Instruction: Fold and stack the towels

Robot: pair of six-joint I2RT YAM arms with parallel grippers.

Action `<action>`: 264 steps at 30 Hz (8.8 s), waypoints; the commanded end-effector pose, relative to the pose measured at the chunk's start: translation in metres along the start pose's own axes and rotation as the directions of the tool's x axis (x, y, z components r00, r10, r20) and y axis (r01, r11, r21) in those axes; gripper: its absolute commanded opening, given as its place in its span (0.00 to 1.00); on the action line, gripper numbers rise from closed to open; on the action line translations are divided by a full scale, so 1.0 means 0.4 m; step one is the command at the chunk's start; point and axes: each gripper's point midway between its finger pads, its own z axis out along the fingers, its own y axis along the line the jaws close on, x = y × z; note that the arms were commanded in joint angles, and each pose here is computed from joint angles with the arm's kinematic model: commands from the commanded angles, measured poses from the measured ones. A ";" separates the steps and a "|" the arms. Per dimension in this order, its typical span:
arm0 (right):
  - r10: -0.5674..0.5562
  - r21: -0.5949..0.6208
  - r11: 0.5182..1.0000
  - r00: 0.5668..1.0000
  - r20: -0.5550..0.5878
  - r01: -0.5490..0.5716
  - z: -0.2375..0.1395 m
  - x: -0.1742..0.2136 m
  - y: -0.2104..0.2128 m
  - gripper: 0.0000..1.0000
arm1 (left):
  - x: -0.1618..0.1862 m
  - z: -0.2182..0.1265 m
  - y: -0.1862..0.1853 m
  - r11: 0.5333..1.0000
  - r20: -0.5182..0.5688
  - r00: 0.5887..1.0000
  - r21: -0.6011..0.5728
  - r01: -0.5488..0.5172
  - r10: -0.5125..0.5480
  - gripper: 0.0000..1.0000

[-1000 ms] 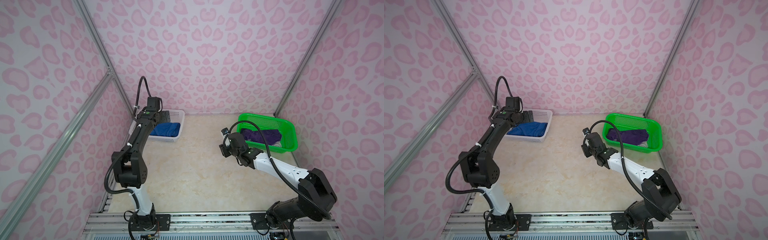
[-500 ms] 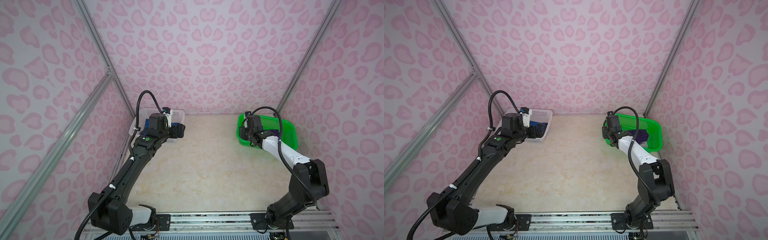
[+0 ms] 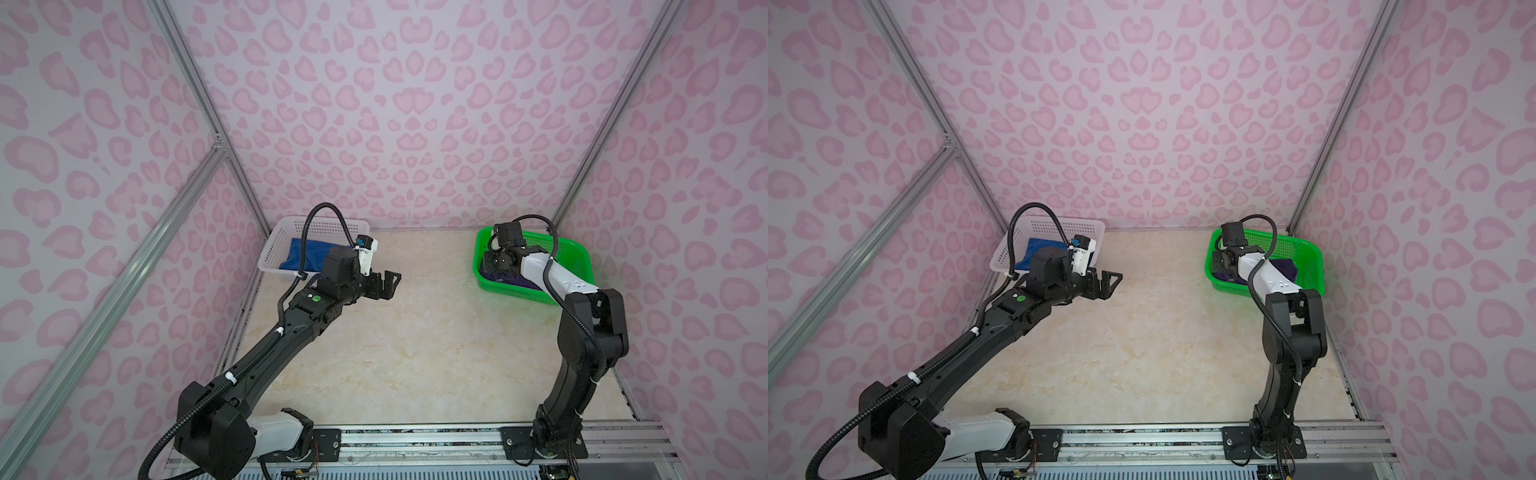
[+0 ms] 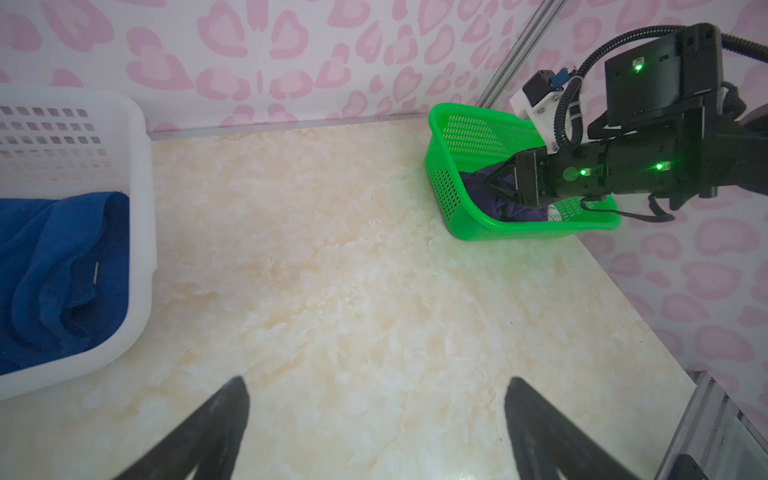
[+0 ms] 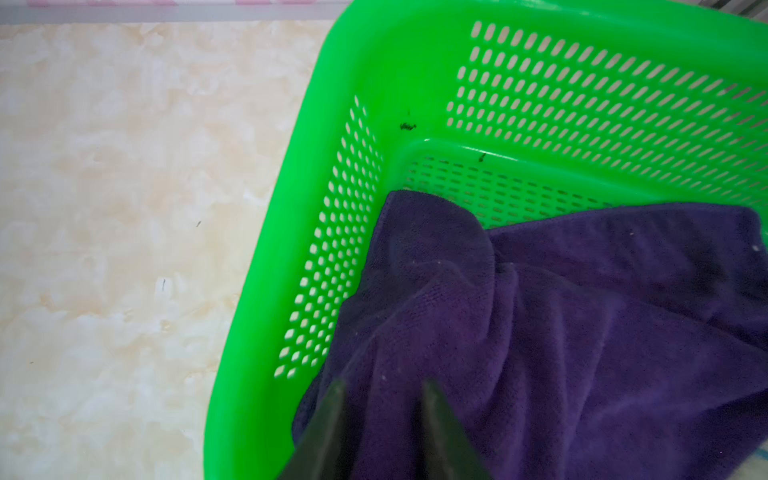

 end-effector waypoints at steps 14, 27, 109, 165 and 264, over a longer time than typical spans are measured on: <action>-0.064 -0.019 0.997 0.952 0.300 0.073 -0.308 -0.182 -0.020 0.00 | 0.042 0.012 0.011 0.999 -0.021 1.000 -0.043 -0.019 0.018 0.98; -0.245 -0.197 0.849 0.694 0.677 0.491 -0.804 -0.193 0.313 0.00 | 0.052 0.007 0.034 0.995 -0.009 1.000 -0.102 -0.002 0.001 0.98; -0.127 -0.212 0.964 0.979 0.158 0.159 -0.248 0.307 0.198 0.53 | 0.276 0.399 -0.191 0.985 -0.396 0.913 -0.095 -0.144 0.096 0.03; 0.029 -0.177 0.984 0.937 0.347 0.035 -0.278 0.309 0.181 0.55 | 0.381 0.385 -0.176 0.986 -0.519 0.854 -0.153 -0.064 -0.026 0.52; -0.511 -0.451 0.401 0.603 0.612 0.797 -0.531 0.202 0.460 0.00 | 0.049 0.148 -0.381 0.613 0.249 0.717 0.386 -0.690 0.651 0.58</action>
